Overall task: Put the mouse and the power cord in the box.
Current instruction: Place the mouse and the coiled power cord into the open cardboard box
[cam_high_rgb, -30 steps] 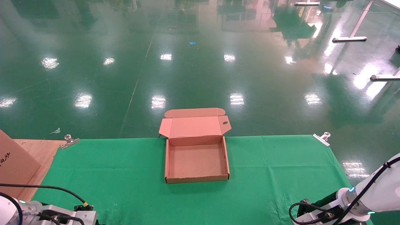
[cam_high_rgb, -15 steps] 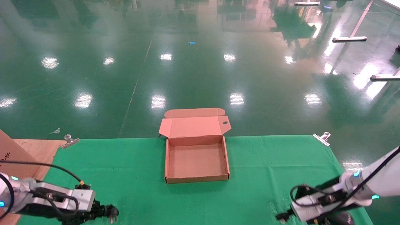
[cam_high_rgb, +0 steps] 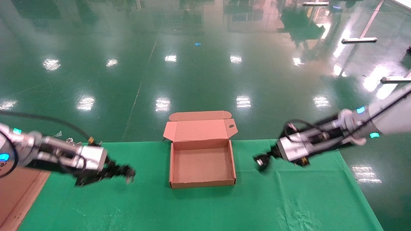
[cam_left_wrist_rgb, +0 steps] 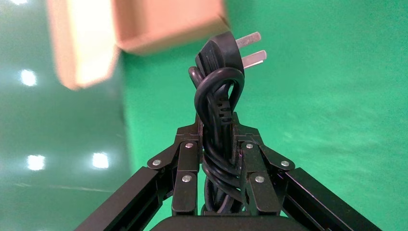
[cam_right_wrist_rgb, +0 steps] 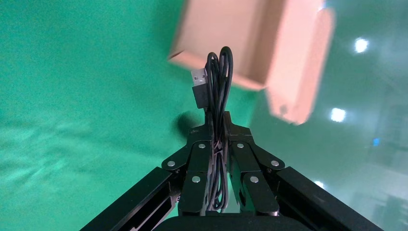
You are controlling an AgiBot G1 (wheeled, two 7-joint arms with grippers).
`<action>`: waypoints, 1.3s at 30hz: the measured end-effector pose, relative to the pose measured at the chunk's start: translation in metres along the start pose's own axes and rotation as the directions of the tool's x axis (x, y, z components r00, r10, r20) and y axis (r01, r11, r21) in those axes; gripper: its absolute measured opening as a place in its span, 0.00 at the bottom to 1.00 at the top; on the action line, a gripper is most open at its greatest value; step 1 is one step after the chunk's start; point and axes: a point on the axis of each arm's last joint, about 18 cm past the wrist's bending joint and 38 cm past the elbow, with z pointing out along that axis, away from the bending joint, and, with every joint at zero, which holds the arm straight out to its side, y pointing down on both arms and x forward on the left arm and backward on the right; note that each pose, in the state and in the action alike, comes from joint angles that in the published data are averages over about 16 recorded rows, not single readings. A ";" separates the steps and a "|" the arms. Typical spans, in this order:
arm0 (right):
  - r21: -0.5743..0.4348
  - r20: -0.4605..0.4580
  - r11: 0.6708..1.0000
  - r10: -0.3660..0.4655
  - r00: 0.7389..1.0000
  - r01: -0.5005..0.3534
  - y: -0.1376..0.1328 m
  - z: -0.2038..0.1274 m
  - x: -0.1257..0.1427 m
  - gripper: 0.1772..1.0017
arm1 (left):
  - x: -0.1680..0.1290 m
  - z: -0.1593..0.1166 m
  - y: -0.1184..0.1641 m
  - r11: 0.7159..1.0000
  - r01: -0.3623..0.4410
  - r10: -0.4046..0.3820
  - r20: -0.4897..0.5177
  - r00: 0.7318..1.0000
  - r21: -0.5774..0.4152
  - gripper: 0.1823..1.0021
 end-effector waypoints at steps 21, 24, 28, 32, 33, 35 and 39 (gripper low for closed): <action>0.080 -0.158 0.991 -0.091 0.983 0.105 -0.089 0.009 0.092 0.04 | -0.074 0.007 -0.088 0.983 -0.154 0.137 0.157 0.978 0.099 0.12; 0.075 -0.170 0.992 -0.087 0.982 0.101 -0.089 0.008 0.095 0.04 | -0.076 0.019 -0.094 0.979 -0.177 0.156 0.184 0.970 0.105 0.12; 0.061 -0.185 0.994 -0.076 0.980 0.089 -0.084 0.004 0.098 0.04 | -0.080 0.042 -0.103 0.971 -0.213 0.181 0.247 0.952 0.109 0.12; 0.046 -0.196 0.996 -0.065 0.979 0.075 -0.076 -0.003 0.099 0.04 | -0.082 0.071 -0.115 0.960 -0.259 0.212 0.322 0.923 0.110 0.12; 0.043 -0.197 0.996 -0.062 0.978 0.072 -0.074 -0.005 0.099 0.04 | -0.081 0.078 -0.119 0.957 -0.268 0.217 0.341 0.915 0.110 0.12; 0.040 -0.197 0.997 -0.059 0.979 0.068 -0.070 -0.008 0.098 0.04 | -0.079 0.094 -0.125 0.952 -0.284 0.225 0.375 0.899 0.110 0.12; 0.041 -0.189 0.997 -0.054 0.981 0.062 -0.063 -0.015 0.093 0.04 | -0.070 0.125 -0.135 0.946 -0.310 0.240 0.436 0.868 0.097 0.12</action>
